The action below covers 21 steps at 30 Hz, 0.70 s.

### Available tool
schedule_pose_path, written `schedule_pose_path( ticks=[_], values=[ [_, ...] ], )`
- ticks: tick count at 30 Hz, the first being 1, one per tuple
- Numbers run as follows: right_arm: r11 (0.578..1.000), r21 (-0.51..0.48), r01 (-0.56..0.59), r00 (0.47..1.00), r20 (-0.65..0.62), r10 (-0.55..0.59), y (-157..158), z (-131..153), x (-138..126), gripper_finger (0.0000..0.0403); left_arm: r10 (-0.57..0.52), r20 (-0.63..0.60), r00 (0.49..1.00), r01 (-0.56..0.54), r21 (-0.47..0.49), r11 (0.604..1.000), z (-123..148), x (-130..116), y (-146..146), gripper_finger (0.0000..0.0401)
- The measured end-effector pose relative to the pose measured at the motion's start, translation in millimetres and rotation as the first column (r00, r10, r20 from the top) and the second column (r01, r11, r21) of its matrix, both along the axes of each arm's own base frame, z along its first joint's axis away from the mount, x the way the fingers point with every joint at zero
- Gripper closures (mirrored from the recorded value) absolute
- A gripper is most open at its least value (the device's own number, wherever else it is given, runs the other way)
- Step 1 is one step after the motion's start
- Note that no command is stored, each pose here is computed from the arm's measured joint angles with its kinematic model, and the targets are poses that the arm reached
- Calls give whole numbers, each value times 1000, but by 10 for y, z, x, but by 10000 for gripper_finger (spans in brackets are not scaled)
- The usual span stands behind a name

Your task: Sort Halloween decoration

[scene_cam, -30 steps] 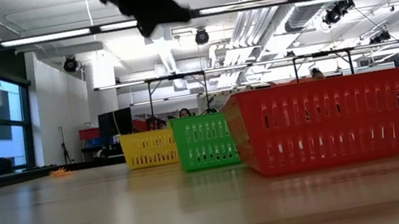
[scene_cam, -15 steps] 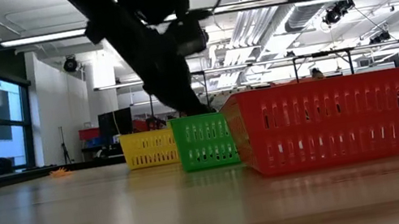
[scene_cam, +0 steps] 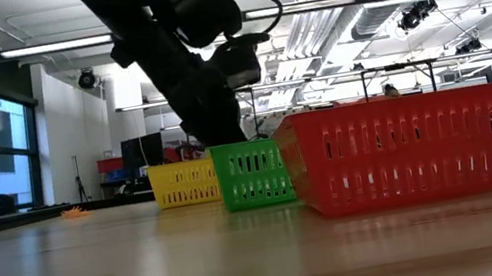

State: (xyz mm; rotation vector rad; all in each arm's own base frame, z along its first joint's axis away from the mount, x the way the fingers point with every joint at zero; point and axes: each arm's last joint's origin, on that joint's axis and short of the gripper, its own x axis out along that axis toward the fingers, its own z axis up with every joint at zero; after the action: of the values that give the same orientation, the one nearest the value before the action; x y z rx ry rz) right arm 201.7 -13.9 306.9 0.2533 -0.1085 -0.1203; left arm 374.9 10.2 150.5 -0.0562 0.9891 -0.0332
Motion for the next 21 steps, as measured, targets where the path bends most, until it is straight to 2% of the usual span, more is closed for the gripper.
schedule_pose_path(
  ticks=[6,17,21],
  values=[
    [1000,0,0,1000,0,0,0,0,0,224,-4,-1,1000,4,6,1000,-1,-1,2,370],
    [1000,0,0,1000,0,0,0,0,0,224,34,-1,999,-34,-26,999,13,-4,0,245],
    [1000,0,1,1000,0,-1,-1,0,0,224,31,-13,999,-32,-31,999,123,47,0,211]
  ],
)
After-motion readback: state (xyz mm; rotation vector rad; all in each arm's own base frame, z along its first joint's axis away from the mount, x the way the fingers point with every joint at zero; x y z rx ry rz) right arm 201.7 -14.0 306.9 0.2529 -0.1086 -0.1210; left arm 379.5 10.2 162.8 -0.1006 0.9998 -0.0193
